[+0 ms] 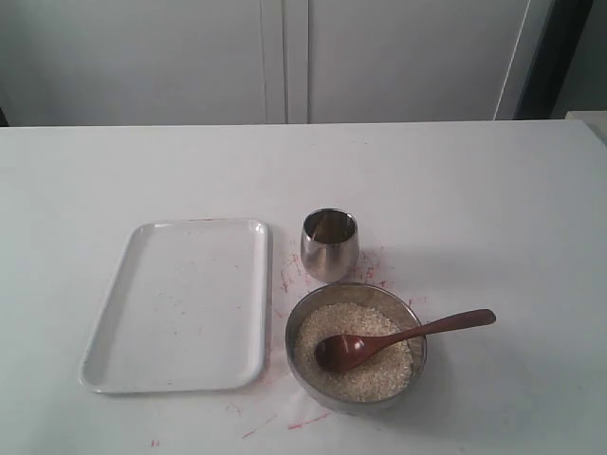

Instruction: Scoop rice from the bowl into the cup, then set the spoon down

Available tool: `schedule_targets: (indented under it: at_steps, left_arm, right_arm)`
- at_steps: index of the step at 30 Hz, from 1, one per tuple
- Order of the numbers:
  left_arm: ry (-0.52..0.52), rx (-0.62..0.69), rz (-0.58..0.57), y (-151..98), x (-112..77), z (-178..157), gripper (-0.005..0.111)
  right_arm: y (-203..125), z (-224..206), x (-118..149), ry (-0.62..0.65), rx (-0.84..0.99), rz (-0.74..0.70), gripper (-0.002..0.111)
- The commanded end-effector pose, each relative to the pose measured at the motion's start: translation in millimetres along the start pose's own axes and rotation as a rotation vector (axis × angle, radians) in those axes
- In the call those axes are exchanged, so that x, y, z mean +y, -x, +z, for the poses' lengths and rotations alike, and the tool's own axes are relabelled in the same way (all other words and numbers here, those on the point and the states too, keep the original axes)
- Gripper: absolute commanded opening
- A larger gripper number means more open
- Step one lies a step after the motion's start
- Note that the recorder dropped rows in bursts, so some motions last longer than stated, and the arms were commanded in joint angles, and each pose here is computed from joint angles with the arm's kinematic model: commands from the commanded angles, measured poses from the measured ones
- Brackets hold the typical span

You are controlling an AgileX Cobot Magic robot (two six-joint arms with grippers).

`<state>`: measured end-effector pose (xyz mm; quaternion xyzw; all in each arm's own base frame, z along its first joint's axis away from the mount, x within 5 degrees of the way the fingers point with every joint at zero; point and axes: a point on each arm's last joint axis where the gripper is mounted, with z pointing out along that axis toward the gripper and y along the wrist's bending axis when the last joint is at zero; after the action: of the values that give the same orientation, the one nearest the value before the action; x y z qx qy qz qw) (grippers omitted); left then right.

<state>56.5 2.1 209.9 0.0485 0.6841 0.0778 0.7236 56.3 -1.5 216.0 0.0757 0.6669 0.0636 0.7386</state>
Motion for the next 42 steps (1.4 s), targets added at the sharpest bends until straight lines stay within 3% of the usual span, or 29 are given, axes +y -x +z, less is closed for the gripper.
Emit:
schedule_targets:
  at_steps: [1,14,18,22,25,27,29,31,33,37,42]
  left_arm:
    - [-0.002,-0.007,-0.008,1,0.1,0,0.014]
    - [-0.002,-0.007,-0.008,1,0.1,0,0.014]
    - [-0.002,-0.007,-0.008,1,0.1,0,0.014]
    - [-0.002,-0.007,-0.008,1,0.1,0,0.014]
    - [-0.002,-0.007,-0.008,1,0.1,0,0.014]
    - [-0.002,-0.007,-0.008,1,0.1,0,0.014]
    - [-0.002,-0.007,-0.008,1,0.1,0,0.014]
    - [-0.002,-0.007,-0.008,1,0.1,0,0.014]
    - [0.0,-0.006,-0.008,1,0.2,0,0.014]
    - [0.0,-0.006,-0.008,1,0.2,0,0.014]
    - [0.0,-0.006,-0.008,1,0.2,0,0.014]
  right_arm:
    - [6,-1,2,0.036,-0.086,0.29,0.0]
    - [8,-1,3,0.053,-0.104,0.382,0.0]
    - [22,-4,2,-0.032,-0.001,0.443,0.0]
    - [79,-4,10,-0.116,0.107,0.272,0.0]
    - [128,26,18,-0.162,0.32,0.066,0.0]
    - [144,45,21,-0.178,0.45,-0.035,0.0]
    - [158,76,24,-0.17,0.606,-0.171,0.0]
    - [169,105,40,-0.085,0.682,-0.217,0.0]
    - [169,130,59,-0.001,0.8,-0.342,0.0]
    - [154,161,78,0.0,1.003,-0.592,0.0]
    - [136,185,85,-0.004,1.062,-0.659,0.0]
